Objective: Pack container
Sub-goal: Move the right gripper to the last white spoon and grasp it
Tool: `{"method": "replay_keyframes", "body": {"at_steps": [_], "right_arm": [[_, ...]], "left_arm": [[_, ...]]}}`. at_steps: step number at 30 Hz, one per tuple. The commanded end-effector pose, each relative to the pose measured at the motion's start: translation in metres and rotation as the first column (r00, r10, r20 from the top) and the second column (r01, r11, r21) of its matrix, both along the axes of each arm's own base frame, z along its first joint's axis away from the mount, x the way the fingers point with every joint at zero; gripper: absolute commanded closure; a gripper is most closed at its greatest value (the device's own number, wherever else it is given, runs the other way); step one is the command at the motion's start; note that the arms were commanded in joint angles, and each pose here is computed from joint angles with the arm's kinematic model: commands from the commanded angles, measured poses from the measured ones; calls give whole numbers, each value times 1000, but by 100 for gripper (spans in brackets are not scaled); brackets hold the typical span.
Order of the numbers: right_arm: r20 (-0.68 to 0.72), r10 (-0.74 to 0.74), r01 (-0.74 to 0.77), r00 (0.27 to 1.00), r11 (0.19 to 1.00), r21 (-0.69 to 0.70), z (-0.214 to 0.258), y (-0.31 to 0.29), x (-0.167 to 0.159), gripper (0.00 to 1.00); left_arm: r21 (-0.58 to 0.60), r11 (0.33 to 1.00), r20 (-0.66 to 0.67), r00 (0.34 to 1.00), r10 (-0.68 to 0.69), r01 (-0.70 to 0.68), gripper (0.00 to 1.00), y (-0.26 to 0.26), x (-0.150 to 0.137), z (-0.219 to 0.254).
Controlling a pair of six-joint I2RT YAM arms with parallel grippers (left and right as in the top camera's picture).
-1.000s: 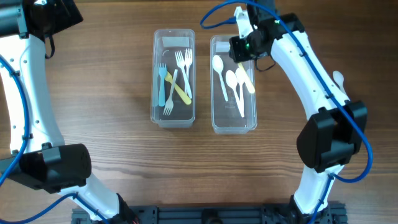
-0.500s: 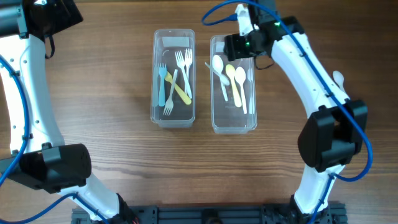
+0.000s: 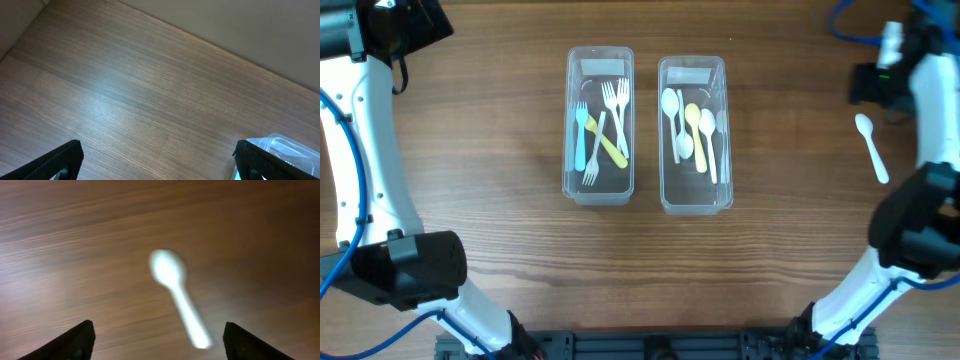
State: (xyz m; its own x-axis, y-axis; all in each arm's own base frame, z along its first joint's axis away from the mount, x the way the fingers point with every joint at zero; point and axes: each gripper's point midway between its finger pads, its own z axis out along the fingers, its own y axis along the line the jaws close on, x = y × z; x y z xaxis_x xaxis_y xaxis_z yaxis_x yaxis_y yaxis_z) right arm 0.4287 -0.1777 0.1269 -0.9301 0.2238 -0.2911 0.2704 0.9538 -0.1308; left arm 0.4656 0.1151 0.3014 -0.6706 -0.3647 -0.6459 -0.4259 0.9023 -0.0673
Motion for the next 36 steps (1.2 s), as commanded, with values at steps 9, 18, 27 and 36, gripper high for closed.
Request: {"method": "replay_keyframes", "body": {"at_steps": [9,18,27,36], "right_arm": [[-84,54,-50,995,998,39,-63,-57,-41,23],[-45,280,-275,959,958,85,-107,-33,-41,28],[14,337,-336,941,933,131,-140,-13,-46,32],[19,335,-334,942,928,163,-147,9,-41,83]], "left_arm": [[15,1000,2,1000,-3,3,0,4,-1,2],[15,1000,2,1000,-3,3,0,4,-1,2],[15,1000,2,1000,-3,3,0,4,-1,2],[15,1000,2,1000,-3,3,0,4,-1,2]]}}
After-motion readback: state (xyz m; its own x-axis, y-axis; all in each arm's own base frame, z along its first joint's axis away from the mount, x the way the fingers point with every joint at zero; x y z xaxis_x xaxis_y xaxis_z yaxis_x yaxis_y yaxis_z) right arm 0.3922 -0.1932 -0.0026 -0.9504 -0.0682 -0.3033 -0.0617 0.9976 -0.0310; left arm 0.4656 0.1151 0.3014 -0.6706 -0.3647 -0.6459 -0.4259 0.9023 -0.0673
